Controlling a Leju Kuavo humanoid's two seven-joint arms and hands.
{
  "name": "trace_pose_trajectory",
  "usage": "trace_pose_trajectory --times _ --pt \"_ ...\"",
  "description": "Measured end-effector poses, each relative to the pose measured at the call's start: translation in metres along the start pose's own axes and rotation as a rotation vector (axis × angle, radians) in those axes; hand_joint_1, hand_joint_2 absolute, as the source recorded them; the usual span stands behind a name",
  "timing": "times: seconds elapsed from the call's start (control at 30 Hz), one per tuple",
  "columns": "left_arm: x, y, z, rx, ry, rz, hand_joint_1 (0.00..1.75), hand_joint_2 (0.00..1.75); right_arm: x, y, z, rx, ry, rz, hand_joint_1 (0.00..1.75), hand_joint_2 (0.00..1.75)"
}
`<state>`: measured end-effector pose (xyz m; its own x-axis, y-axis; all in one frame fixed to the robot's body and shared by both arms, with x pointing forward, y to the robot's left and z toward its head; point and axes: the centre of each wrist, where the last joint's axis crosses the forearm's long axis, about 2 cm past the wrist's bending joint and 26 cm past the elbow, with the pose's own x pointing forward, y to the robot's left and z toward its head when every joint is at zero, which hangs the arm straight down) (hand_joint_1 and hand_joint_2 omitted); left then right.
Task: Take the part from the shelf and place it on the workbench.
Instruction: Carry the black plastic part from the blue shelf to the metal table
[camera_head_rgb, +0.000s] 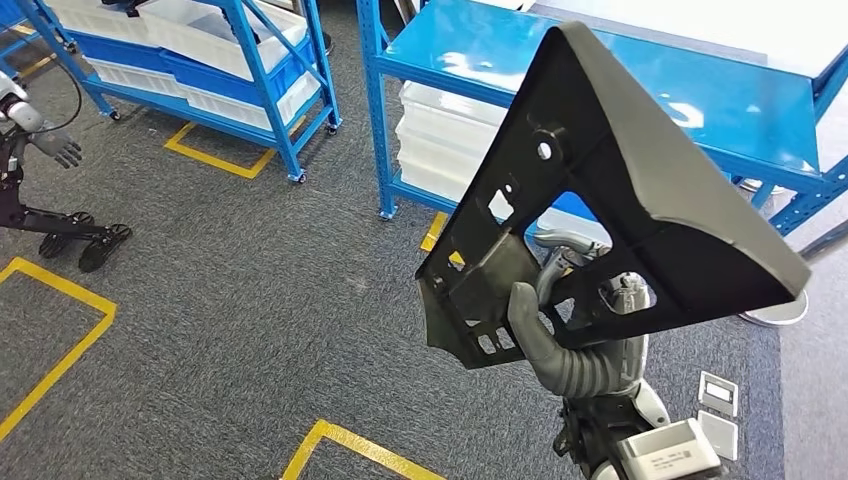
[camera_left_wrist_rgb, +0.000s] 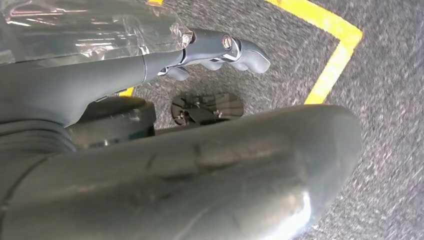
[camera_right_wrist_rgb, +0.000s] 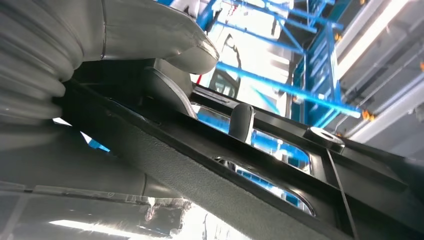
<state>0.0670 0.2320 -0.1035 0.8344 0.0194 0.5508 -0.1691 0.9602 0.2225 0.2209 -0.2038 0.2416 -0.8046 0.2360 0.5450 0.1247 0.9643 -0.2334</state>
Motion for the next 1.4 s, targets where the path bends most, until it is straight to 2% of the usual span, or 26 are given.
trace_pose_trajectory --times 0.47,1.07,1.4 --pt "0.001 0.000 -0.001 -0.005 0.007 -0.015 0.00 0.00 0.000 0.004 0.001 0.087 0.014 -0.022 1.75 1.75" --pt "0.000 0.000 0.000 0.028 0.025 0.004 0.00 0.00 -0.003 0.010 -0.012 0.130 -0.008 -0.064 1.75 1.75" --pt "0.002 0.001 -0.001 0.050 0.032 0.016 0.00 0.00 -0.005 0.014 -0.011 0.142 -0.010 -0.087 1.75 1.75"
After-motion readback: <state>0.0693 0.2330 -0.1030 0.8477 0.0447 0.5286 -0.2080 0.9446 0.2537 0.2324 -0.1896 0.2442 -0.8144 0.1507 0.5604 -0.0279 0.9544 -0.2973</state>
